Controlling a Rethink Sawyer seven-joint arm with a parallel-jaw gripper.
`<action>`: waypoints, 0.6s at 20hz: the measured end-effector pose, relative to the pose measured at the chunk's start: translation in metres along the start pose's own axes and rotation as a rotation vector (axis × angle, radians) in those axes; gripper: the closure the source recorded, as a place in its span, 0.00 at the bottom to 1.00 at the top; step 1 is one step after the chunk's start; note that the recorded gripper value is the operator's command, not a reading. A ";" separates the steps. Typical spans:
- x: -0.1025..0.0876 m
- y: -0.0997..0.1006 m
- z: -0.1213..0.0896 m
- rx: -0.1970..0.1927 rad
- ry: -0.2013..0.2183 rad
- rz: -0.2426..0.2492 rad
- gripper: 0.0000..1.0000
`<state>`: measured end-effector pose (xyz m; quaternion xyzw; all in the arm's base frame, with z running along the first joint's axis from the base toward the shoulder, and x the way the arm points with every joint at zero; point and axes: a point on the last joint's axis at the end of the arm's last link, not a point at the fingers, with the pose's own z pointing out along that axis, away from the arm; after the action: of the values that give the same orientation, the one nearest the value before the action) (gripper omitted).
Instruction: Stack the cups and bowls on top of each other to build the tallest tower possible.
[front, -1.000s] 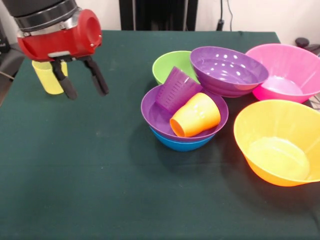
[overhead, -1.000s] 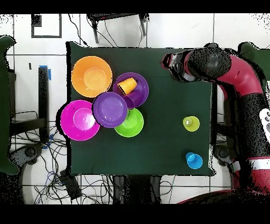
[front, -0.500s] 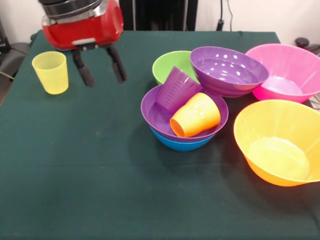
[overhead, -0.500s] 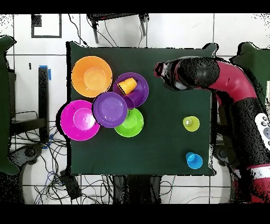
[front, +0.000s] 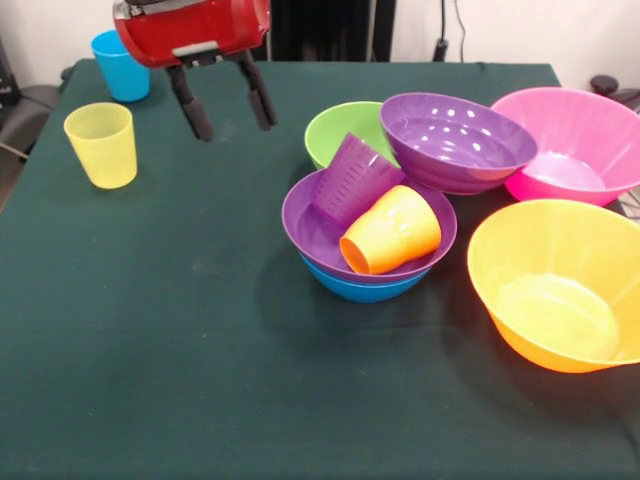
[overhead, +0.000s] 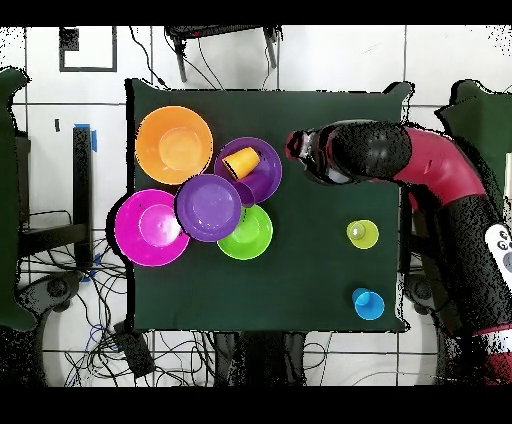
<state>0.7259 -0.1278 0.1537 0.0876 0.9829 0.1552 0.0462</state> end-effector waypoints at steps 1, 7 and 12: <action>0.002 0.000 0.000 -0.003 0.003 0.000 0.00; 0.027 -0.003 0.006 -0.021 0.049 -0.002 0.00; 0.040 -0.006 0.010 -0.029 0.074 -0.001 0.00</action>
<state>0.6868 -0.1227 0.1401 0.0808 0.9816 0.1726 0.0110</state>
